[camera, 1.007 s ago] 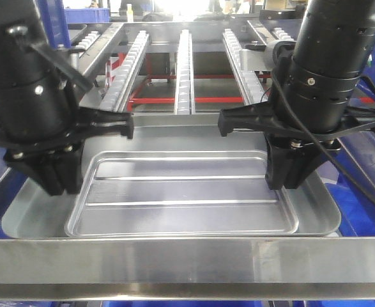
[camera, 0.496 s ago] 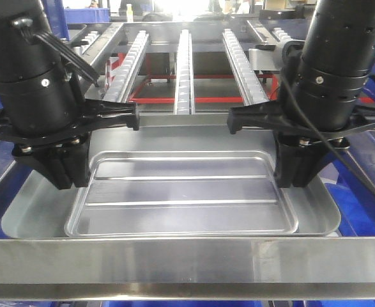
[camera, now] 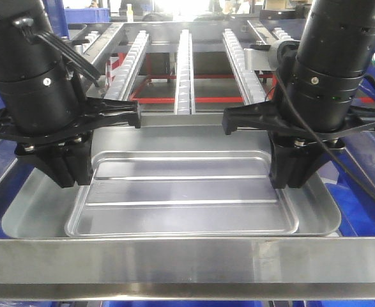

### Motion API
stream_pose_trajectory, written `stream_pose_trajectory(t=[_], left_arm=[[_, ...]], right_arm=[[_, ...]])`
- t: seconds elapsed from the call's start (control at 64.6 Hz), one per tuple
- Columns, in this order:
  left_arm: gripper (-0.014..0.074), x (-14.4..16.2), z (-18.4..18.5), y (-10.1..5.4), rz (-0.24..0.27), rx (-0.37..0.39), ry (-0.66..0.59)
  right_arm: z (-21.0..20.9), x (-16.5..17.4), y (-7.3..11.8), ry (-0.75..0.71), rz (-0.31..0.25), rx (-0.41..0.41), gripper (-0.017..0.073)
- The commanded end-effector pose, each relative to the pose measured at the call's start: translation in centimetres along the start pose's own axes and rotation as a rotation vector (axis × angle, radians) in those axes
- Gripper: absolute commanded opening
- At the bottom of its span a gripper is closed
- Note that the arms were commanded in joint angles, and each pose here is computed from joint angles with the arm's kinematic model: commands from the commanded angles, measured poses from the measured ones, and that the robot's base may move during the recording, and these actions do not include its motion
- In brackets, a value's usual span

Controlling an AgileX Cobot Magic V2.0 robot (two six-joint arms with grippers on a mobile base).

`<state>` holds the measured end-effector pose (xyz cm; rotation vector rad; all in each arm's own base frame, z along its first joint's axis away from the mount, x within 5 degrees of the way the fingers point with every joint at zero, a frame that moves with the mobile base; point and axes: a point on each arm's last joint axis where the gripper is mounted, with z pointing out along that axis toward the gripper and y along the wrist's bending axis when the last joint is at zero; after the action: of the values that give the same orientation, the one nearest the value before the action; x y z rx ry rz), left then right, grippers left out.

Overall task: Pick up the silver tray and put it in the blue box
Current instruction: 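Open both grippers and close them on the tray's side rims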

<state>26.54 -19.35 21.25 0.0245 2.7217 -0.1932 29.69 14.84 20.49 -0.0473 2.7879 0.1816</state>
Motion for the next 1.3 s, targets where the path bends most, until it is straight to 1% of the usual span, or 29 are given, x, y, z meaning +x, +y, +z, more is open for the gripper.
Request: stream_pose_trajectory(t=[0.0, 0.077, 0.155, 0.263, 0.31, 0.341, 0.418, 0.449, 0.496, 0.558, 0.62, 0.712, 0.79, 0.929, 1.177, 1.285], left_arm=[[-0.0006, -0.95, -1.79, -0.61, -0.003, 0.047, -0.069], [-0.0006, -0.88, -1.78, -0.53, -0.003, 0.039, -0.061], [-0.0006, -0.83, -1.79, -0.69, -0.024, 0.056, -0.054], [0.0009, -0.79, -1.78, -0.66, -0.025, 0.054, -0.05], [0.0052, -0.79, -1.78, -0.63, -0.023, 0.05, -0.05], [0.0129, -0.78, -1.78, -0.62, -0.023, 0.049, -0.049], [0.0262, -0.72, -1.78, -0.57, -0.025, 0.043, -0.043], [0.0299, -0.68, -1.77, -0.53, -0.025, 0.039, -0.038], [0.0329, -0.61, -1.77, -0.46, -0.025, 0.031, -0.031], [0.0327, -0.6, -1.77, -0.42, -0.022, 0.027, -0.029], [0.0319, -0.63, -1.77, -0.39, -0.017, 0.024, -0.032], [0.0316, -0.67, -1.77, -0.35, -0.008, 0.018, -0.038], [0.0316, -0.72, -1.77, -0.3, 0.0, 0.014, -0.043], [0.0316, -0.83, -1.77, -0.29, 0.013, 0.011, -0.055], [0.0316, -1.08, -1.58, -0.62, 0.015, 0.042, -0.082], [0.0316, -1.02, -1.21, -0.63, 0.017, 0.036, -0.073]], right_arm=[[-1.97, -1.03, 0.37, -0.082, -0.013, -0.033, 0.0064], [-1.97, -1.02, 0.38, -0.082, -0.013, -0.033, 0.0102], [-1.97, -0.97, 0.35, -0.076, -0.013, -0.03, 0.0188], [-1.96, -0.87, 0.3, -0.065, -0.013, -0.024, 0.0261], [-1.95, -0.83, 0.28, -0.06, -0.013, -0.022, 0.0274], [-1.95, -0.81, 0.27, -0.059, -0.013, -0.021, 0.0274], [-1.95, -0.81, 0.27, -0.058, -0.013, -0.021, 0.0274], [-1.95, -0.82, 0.27, -0.059, -0.013, -0.022, 0.0274], [-1.95, -0.83, 0.28, -0.06, -0.013, -0.022, 0.0274], [-1.96, -0.85, 0.29, -0.063, -0.013, -0.024, 0.0277], [-1.96, -0.91, 0.32, -0.069, -0.013, -0.027, 0.0299], [-1.97, -0.97, 0.35, -0.076, -0.013, -0.03, 0.0364], [-1.97, -0.98, 0.36, -0.077, -0.012, -0.031, 0.0399], [-1.94, -1.0, 0.37, -0.079, -0.011, -0.032, 0.0399], [-1.95, -1.2, 0.49, -0.101, -0.01, -0.045, 0.0394], [-1.93, -1.28, 0.53, -0.109, -0.01, -0.049, 0.0394]])
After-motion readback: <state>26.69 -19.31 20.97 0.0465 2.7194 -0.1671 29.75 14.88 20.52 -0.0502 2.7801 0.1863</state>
